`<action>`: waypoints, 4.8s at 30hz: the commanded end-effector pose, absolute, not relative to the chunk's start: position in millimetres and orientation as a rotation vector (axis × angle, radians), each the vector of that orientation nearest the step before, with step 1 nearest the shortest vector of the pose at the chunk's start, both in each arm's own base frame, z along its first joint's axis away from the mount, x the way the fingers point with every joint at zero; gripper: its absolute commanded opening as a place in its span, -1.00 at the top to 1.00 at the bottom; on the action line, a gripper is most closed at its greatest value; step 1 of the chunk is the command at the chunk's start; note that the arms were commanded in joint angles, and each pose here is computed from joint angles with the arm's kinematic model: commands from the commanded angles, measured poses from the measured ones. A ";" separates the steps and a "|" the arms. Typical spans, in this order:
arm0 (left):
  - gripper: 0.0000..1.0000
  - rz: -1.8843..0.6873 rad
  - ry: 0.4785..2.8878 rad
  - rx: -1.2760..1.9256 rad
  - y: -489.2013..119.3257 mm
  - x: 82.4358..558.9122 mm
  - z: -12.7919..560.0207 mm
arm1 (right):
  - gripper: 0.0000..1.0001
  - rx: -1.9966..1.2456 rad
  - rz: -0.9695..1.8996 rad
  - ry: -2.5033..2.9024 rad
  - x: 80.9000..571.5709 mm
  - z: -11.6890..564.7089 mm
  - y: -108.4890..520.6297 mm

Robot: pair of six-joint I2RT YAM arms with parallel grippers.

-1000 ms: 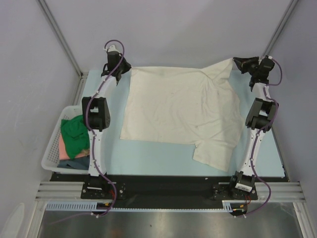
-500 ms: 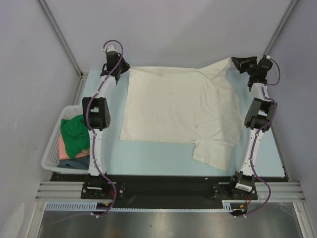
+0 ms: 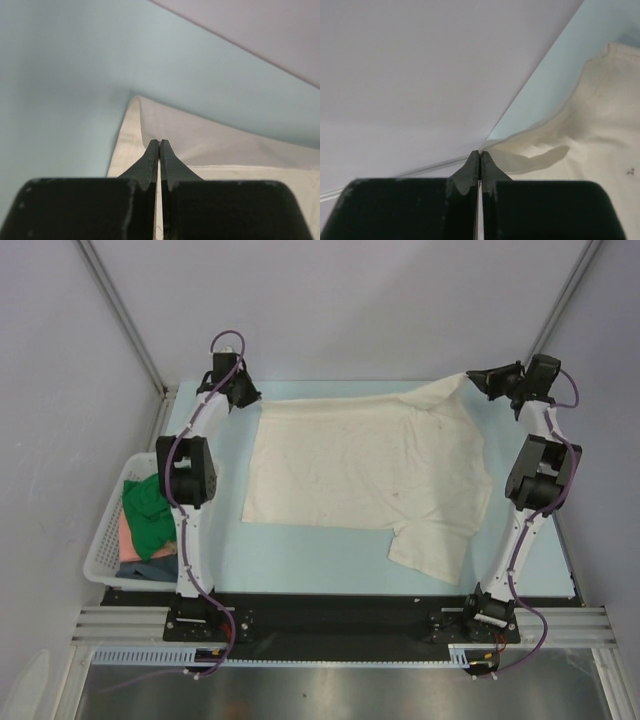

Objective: Fold and stack the t-shirts
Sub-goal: Fold the tshirt

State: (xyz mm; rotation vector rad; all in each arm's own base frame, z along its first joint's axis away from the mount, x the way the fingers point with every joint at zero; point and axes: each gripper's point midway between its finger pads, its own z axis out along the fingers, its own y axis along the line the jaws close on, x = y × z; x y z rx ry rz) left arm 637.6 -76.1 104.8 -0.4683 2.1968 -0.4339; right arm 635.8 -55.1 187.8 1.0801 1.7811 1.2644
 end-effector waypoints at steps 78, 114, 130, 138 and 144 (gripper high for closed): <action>0.15 -0.093 2.608 -0.339 -49.3 510.6 70.9 | 0.05 0.995 0.359 2.438 466.1 76.3 -92.9; -0.22 -0.513 2.539 0.005 -212.2 431.4 145.7 | 0.06 0.862 0.909 2.198 451.7 59.5 47.1; -0.20 -0.511 2.544 0.000 -211.7 430.5 142.8 | -0.03 0.754 0.896 2.189 489.1 62.2 46.6; -0.20 -0.515 2.551 -0.014 -212.5 430.8 138.9 | -0.07 0.853 1.049 2.119 533.3 79.1 51.9; -0.20 -0.516 2.558 -0.018 -212.8 430.5 135.6 | -0.24 0.854 1.099 2.083 551.7 98.9 52.1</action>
